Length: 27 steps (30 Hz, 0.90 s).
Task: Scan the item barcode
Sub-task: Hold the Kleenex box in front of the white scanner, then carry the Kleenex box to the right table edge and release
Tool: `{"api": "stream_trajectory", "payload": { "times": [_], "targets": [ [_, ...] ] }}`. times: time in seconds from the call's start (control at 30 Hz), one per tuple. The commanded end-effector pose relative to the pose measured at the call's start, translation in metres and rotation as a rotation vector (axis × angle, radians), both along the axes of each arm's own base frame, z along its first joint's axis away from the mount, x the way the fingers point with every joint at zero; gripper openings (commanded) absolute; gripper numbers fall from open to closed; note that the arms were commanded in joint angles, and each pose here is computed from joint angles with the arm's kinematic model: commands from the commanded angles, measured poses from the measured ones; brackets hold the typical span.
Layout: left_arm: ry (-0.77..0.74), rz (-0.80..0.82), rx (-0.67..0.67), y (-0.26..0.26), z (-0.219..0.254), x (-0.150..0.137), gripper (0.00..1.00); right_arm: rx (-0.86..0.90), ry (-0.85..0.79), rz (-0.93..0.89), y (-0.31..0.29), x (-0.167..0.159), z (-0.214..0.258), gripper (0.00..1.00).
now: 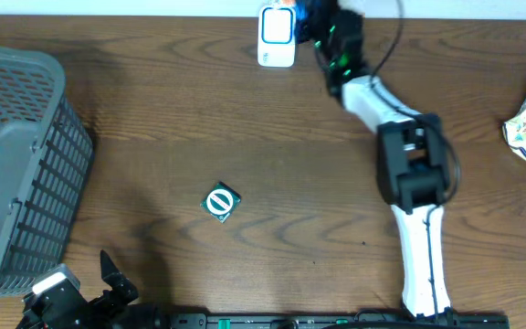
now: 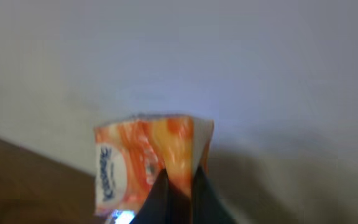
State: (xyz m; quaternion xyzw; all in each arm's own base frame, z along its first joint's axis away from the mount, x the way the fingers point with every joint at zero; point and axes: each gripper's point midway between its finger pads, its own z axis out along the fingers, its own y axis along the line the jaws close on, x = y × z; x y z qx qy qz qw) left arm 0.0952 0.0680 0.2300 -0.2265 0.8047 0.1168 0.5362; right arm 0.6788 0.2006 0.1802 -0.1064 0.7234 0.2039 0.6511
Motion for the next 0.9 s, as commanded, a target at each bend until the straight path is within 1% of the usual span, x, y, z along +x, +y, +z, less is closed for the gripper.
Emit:
{"api": "stream_trajectory", "payload": {
  "times": [0.0,0.1,0.13,0.27,0.33,0.4,0.53,0.63,0.73,0.87],
  "targets": [
    [-0.006,0.007,-0.003,0.0,0.001,-0.001,0.98,0.044,-0.031,-0.081,-0.061,-0.009,0.103,0.01],
    [-0.006,0.007,-0.003,0.0,0.001,-0.001,0.98,-0.046,0.135,-0.18,-0.121,-0.022,0.095,0.01],
    [-0.007,0.007,-0.003,0.001,0.001,-0.001,0.98,-0.079,0.198,-0.233,-0.144,-0.028,0.085,0.01],
    [-0.006,0.007,-0.003,0.0,0.001,-0.001,0.98,-0.256,0.446,-0.494,-0.245,-0.055,0.031,0.01],
    [-0.006,0.007,-0.003,0.0,0.001,-0.001,0.98,-0.337,0.568,-0.579,-0.292,-0.071,-0.006,0.01],
    [-0.006,0.007,-0.003,0.001,0.001,-0.001,0.98,-0.371,0.663,-0.601,-0.322,-0.084,-0.038,0.01],
    [-0.006,0.007,-0.003,0.0,0.001,-0.001,0.98,-0.365,0.861,-0.645,-0.371,-0.115,-0.109,0.01],
    [-0.006,0.007,-0.003,0.0,0.001,-0.001,0.98,-0.354,0.981,-0.676,-0.4,-0.139,-0.147,0.01],
    [-0.006,0.007,-0.003,0.0,0.001,-0.001,0.98,-0.338,1.017,-0.71,-0.421,-0.153,-0.151,0.01],
    [-0.007,0.007,-0.003,0.0,0.001,-0.001,0.98,-0.324,0.977,-0.767,-0.443,-0.159,-0.123,0.01]
  ]
}}
